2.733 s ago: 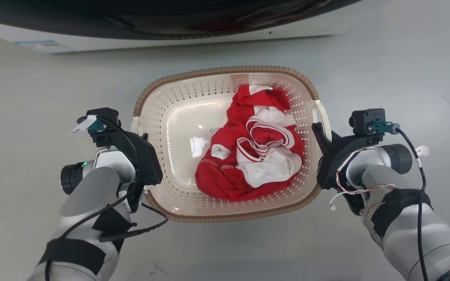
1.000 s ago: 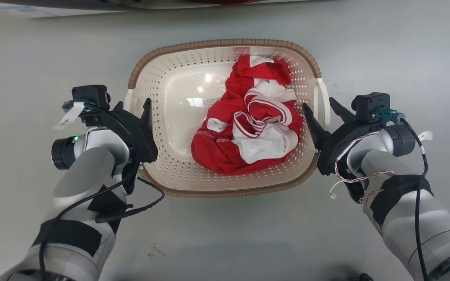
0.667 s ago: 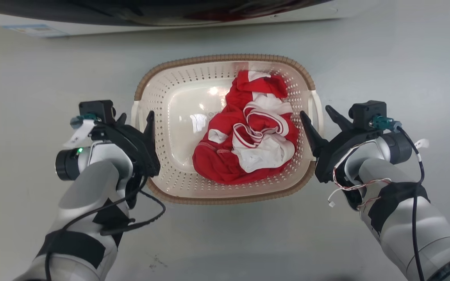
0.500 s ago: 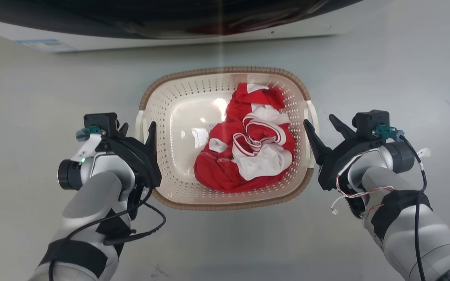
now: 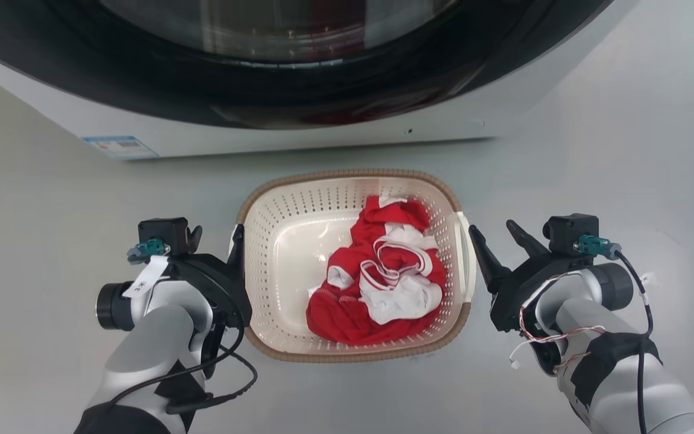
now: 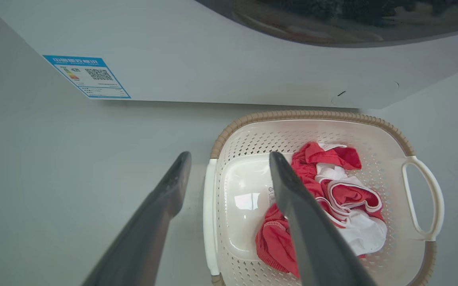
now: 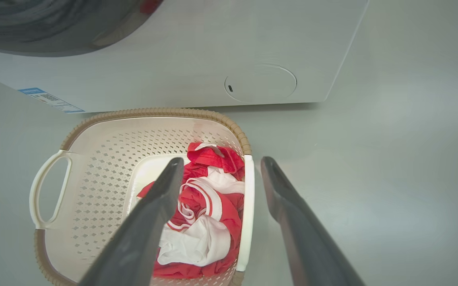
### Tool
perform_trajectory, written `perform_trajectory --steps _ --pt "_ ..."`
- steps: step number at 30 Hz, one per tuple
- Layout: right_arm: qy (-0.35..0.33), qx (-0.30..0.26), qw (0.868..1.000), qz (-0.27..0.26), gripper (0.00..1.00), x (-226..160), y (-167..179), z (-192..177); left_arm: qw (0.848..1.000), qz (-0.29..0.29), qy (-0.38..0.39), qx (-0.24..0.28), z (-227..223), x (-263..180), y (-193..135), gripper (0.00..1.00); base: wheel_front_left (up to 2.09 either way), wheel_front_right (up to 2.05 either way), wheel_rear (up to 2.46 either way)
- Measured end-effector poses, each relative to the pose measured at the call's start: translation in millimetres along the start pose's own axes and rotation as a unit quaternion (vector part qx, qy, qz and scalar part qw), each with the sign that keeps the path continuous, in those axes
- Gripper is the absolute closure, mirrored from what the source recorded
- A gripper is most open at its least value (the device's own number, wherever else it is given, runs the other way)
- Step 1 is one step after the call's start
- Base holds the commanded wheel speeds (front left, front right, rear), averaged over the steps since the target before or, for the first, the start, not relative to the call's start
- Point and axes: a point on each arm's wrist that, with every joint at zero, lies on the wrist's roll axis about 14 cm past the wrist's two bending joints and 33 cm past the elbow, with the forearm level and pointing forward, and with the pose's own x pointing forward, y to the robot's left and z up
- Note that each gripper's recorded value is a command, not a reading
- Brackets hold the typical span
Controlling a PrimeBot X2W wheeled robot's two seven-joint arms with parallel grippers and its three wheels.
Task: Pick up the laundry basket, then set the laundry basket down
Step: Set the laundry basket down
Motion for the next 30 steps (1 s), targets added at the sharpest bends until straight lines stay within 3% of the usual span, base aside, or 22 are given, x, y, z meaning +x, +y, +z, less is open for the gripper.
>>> perform_trajectory --steps 20,30 --pt "-0.122 0.019 0.992 -0.013 0.00 -65.5 13.5 66.8 0.991 -0.015 -0.134 0.020 72.4 -65.2 -21.5 0.00 0.00 0.00 0.00" --pt "-0.196 -0.021 0.980 -0.006 0.00 -100.2 29.9 106.1 0.975 -0.013 -0.217 0.044 107.1 -108.1 -22.3 0.00 0.00 0.00 0.00"
